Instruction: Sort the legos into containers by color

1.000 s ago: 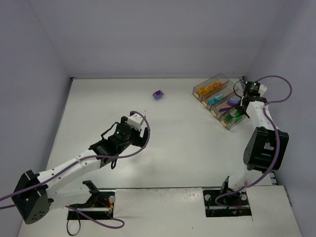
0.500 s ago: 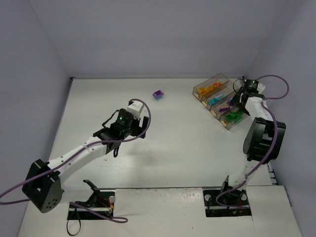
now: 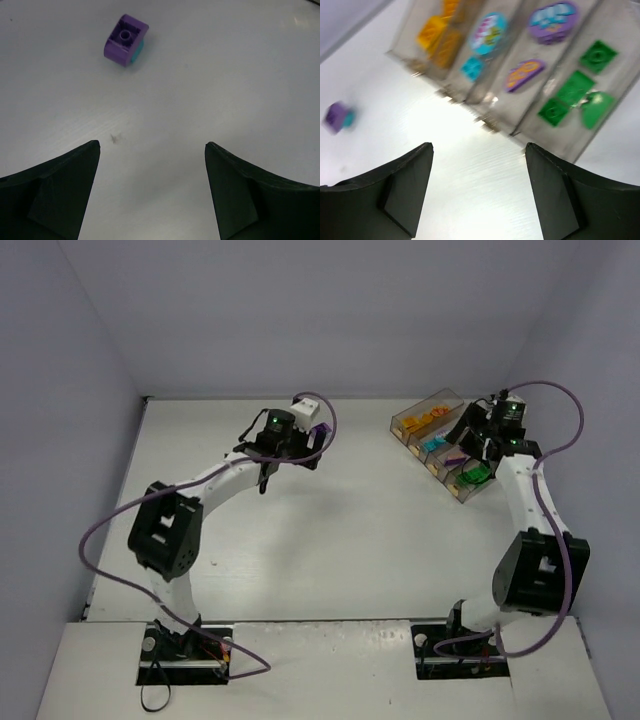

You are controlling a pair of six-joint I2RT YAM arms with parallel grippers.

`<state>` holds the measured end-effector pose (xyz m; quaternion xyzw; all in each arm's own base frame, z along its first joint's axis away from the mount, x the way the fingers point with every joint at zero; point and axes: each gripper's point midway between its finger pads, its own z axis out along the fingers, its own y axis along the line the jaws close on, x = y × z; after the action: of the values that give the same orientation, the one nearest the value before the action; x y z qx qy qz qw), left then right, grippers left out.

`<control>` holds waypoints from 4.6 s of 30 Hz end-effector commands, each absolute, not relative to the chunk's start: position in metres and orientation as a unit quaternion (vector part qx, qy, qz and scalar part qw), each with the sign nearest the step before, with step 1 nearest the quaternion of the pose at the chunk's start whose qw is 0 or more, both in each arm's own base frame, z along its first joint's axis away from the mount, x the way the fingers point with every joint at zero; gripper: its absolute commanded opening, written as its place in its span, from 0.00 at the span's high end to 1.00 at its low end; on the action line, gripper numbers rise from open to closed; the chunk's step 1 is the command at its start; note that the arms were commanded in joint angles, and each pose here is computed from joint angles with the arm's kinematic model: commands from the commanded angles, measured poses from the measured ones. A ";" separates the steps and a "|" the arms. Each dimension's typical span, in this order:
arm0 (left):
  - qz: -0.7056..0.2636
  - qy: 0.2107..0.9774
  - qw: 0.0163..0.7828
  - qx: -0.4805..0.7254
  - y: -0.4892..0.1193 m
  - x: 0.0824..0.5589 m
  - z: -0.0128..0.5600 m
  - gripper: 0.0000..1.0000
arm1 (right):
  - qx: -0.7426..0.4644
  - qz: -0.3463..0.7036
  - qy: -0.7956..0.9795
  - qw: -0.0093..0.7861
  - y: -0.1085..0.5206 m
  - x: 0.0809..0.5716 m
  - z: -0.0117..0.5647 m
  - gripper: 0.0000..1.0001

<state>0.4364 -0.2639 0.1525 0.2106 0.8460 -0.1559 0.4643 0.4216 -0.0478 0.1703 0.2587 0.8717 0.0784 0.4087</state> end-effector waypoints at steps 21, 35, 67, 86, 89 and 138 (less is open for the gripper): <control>-0.145 0.755 0.559 0.311 -0.305 0.609 0.134 0.22 | 0.111 0.279 0.850 0.434 0.057 0.341 0.230 0.28; -0.183 0.743 0.567 0.304 -0.316 0.621 0.131 0.48 | 0.107 0.288 0.857 0.414 0.063 0.328 0.217 0.28; -0.639 0.531 0.543 0.119 -0.297 0.384 0.386 0.89 | -0.171 0.497 0.722 0.449 0.199 0.336 0.302 0.43; -0.622 0.527 0.558 0.153 -0.280 0.335 0.412 0.89 | -0.309 0.588 0.600 0.446 0.283 0.331 0.371 0.40; -0.620 0.529 0.558 0.157 -0.280 0.333 0.413 0.89 | -0.316 0.590 0.593 0.448 0.287 0.329 0.375 0.40; -0.616 0.501 0.575 0.197 -0.265 0.302 0.439 0.89 | -0.332 0.559 0.631 0.424 0.275 0.303 0.288 1.00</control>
<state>0.3186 -0.2744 0.3903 0.1727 0.5699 -0.6095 0.5233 0.3053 0.2841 0.2617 -0.2902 0.6668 0.5801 0.3670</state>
